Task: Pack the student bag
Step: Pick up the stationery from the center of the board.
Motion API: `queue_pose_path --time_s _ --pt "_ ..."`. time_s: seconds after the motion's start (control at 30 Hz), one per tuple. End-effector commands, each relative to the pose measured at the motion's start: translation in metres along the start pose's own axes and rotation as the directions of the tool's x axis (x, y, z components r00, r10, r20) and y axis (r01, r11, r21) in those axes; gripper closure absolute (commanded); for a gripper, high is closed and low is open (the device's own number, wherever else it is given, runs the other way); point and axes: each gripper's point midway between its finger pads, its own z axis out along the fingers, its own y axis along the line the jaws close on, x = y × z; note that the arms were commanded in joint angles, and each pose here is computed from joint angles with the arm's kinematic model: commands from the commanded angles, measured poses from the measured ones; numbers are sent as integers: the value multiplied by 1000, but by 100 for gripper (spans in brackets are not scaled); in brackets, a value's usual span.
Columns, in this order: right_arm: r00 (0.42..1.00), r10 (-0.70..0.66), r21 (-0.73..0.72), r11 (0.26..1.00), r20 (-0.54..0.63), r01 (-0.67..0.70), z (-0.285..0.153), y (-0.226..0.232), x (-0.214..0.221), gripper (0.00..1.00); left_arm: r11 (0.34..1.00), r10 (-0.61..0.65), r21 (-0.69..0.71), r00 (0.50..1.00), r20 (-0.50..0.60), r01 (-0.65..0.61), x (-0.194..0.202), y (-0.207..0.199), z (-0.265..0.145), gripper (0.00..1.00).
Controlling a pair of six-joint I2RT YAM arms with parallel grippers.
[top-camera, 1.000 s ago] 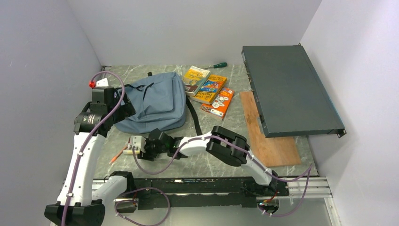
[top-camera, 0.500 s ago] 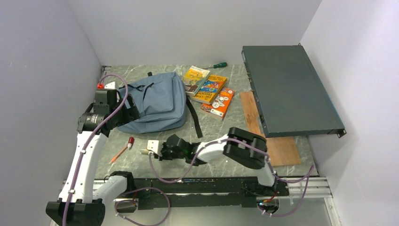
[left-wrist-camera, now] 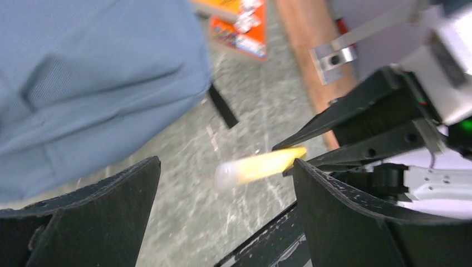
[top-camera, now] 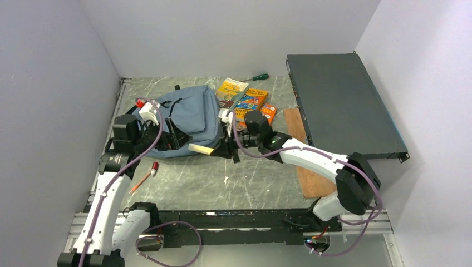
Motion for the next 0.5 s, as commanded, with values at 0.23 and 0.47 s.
queue_pose_path --time_s 0.23,0.47 --pt "991 96 -315 947 94 -62 -76 65 -73 100 799 272 493 938 213 -344 -18 -112 -53 0" --pt "986 42 -300 954 160 8 -88 69 -100 100 707 300 631 944 140 -318 3 -132 -63 15"
